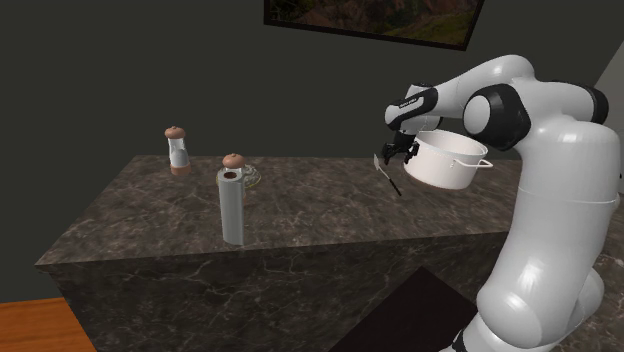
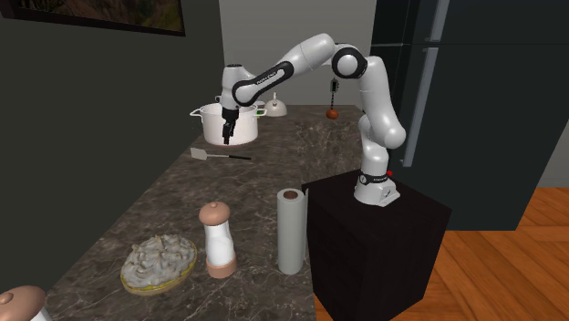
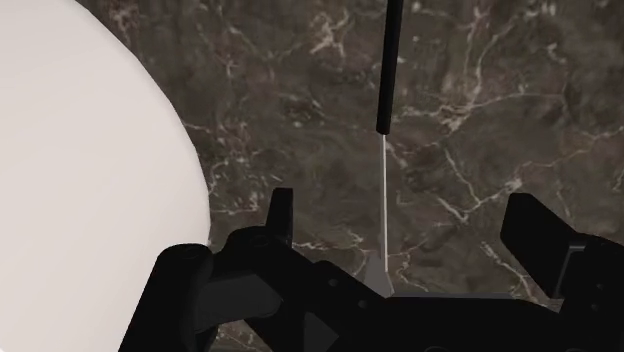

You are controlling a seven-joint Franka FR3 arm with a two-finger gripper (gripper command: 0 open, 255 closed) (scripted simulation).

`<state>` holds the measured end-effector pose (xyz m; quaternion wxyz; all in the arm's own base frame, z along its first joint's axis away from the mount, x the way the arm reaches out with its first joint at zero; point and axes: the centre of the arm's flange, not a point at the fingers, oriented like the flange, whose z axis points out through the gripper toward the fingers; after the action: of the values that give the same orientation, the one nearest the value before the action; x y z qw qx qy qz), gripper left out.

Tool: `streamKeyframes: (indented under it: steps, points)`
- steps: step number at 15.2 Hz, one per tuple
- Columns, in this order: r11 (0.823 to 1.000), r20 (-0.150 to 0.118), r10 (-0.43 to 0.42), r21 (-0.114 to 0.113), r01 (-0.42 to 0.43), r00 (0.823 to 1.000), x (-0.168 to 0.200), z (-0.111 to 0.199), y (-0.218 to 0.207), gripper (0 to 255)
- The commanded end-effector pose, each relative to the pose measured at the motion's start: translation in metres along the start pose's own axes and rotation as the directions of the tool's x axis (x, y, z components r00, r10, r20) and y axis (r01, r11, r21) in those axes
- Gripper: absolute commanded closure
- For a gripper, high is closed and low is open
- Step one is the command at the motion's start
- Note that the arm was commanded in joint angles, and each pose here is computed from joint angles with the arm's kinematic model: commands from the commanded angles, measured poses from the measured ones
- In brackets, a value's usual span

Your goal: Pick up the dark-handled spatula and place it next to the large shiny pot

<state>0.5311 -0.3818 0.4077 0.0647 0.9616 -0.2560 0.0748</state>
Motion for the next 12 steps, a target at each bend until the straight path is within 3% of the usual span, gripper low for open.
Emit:
streamKeyframes:
  steps: [1, 4, 12]
  points:
    - [1.0, 0.0, 0.0, 0.0, 0.0, 1.0, 0.0, -0.013, 0.0, 0]
    - [1.0, 0.0, 0.0, 0.0, 0.0, 1.0, 0.0, -0.05, 0.0, 0]
    - [1.0, 0.0, 0.0, 0.0, 0.0, 1.0, 0.0, -0.05, 0.0, 0]
